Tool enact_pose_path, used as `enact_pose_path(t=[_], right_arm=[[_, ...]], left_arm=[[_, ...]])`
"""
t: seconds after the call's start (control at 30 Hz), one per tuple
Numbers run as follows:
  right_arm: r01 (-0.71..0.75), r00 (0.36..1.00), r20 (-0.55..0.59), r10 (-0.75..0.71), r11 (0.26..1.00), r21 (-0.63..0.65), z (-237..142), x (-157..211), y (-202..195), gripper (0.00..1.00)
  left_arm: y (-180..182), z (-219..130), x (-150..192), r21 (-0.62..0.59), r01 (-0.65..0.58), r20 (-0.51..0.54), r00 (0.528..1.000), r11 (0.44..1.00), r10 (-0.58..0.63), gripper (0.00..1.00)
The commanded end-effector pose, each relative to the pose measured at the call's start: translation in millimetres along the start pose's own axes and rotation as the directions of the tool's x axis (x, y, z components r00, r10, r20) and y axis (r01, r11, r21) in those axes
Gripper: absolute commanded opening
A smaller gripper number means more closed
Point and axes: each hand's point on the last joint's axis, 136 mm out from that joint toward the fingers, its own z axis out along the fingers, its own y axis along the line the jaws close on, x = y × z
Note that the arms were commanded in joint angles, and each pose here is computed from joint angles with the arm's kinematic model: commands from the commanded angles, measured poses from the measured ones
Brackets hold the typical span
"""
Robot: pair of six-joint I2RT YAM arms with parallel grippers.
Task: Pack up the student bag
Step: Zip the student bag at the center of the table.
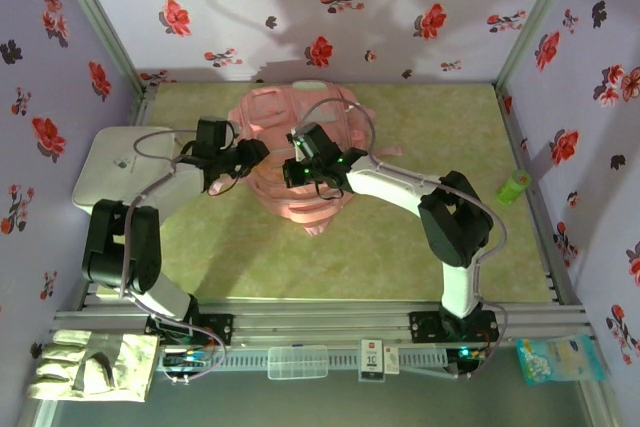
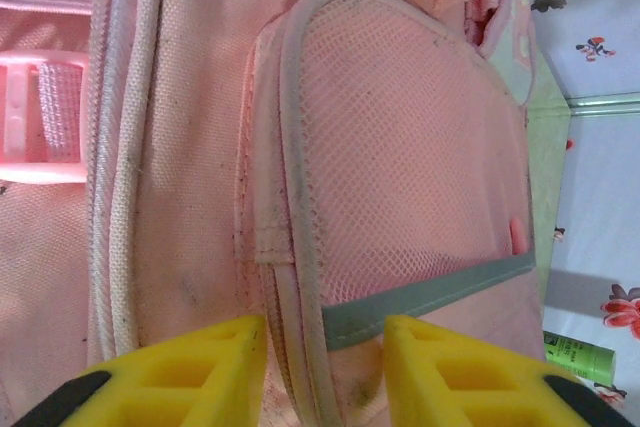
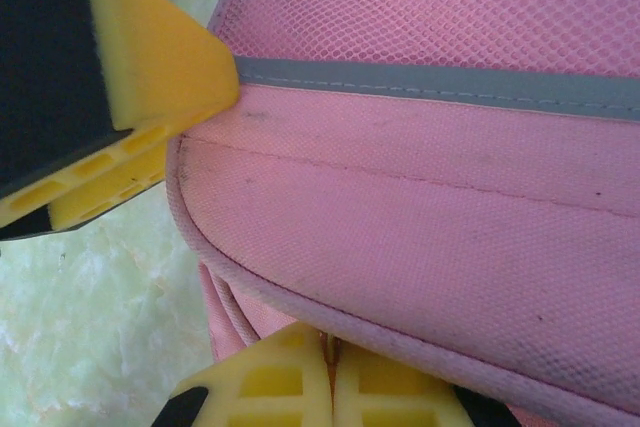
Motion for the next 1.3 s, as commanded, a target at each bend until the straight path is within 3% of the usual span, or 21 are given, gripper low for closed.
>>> enact_pose_path(t=[0.0, 0.23, 0.53, 0.7, 0.9, 1.07, 1.17, 1.27], right_arm=[[-0.012, 0.998, 0.062, 0.013, 1.000, -0.010, -3, -17, 9, 0.00], [-0.053, 0.994, 0.097, 0.044, 0.994, 0.099, -17, -17, -16, 0.00], [-0.158, 0.984, 0.129, 0.124, 0.941, 0.299, -60, 4, -110, 0.00], [-0.234, 0.969, 0.161, 0.185, 0.895, 0.380, -84, 6, -148, 0.00], [-0.167, 0.986, 0.074, 0.151, 0.929, 0.332, -68, 22, -117, 0.00], [-0.110, 0.994, 0.031, 0.106, 0.966, 0.235, -42, 34, -65, 0.00], [-0.108, 0.994, 0.030, 0.104, 0.982, 0.158, -29, 33, -36, 0.00], [-0.120, 0.993, 0.037, 0.116, 0.987, 0.104, -18, 28, -20, 0.00]], left_arm=[[-1, 5, -1, 0.018, 0.003, -0.004, 1.000, 1.000, -0.003, 0.31], [3, 6, -6, -0.013, -0.029, 0.007, 1.000, 0.999, 0.029, 0.10], [12, -2, -12, -0.060, -0.074, 0.013, 0.997, 0.995, 0.075, 0.00], [9, -2, -10, -0.057, -0.109, -0.011, 0.994, 0.992, 0.109, 0.00], [7, 15, -7, -0.075, -0.178, -0.091, 0.981, 0.981, 0.171, 0.00], [10, 22, -35, -0.166, -0.254, -0.065, 0.967, 0.953, 0.247, 0.04], [16, 19, -58, -0.255, -0.282, -0.033, 0.959, 0.925, 0.283, 0.12], [31, 5, -78, -0.390, -0.272, 0.024, 0.952, 0.880, 0.305, 0.29]])
